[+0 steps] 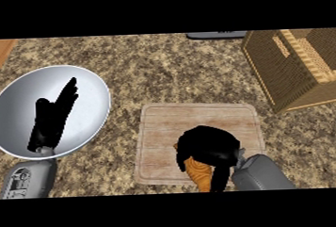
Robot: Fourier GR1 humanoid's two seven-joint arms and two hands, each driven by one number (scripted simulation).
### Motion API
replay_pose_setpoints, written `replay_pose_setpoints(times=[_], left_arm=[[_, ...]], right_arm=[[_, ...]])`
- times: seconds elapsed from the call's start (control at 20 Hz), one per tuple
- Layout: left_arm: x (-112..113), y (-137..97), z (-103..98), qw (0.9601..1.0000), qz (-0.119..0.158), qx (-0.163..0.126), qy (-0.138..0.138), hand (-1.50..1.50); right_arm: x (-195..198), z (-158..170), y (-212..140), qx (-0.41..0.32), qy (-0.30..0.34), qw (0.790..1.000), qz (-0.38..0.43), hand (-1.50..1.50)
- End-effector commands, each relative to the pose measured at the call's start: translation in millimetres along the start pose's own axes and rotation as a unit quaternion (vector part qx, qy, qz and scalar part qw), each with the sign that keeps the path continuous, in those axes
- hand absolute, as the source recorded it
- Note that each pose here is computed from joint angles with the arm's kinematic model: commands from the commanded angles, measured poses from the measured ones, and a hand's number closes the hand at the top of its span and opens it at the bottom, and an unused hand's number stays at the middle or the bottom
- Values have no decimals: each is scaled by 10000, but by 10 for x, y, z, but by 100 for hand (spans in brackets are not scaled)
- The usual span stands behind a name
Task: Pick the croissant from the cutting board and place it in the basket
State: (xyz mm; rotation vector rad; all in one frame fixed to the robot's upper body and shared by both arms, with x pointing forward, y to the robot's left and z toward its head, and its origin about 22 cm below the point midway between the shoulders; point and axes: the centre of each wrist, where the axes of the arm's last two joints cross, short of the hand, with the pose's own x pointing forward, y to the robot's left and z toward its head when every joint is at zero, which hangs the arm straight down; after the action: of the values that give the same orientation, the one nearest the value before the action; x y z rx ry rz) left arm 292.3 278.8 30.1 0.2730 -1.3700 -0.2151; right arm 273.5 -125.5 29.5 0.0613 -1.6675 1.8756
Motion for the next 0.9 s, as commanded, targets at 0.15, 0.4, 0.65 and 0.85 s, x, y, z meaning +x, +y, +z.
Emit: replay_pose_setpoints(times=[0.15, 0.4, 0.65, 0.85], left_arm=[[-68, 24, -44, 9999, 57, -27, 94, 0], [7, -55, 12, 10000, 12, -20, 72, 0], [143, -113, -47, 9998, -52, -169, -115, 0], [-4, 33, -20, 9999, 30, -38, 91, 0]], right_arm=[[-8, -61, 182, -254, -252, 9979, 541, 150], [-432, -13, -143, -380, 3274, 9431, 439, 150], [-451, -277, -604, -725, 4682, 8775, 738, 150], [-523, -365, -793, -1441, 4653, 8720, 490, 150]])
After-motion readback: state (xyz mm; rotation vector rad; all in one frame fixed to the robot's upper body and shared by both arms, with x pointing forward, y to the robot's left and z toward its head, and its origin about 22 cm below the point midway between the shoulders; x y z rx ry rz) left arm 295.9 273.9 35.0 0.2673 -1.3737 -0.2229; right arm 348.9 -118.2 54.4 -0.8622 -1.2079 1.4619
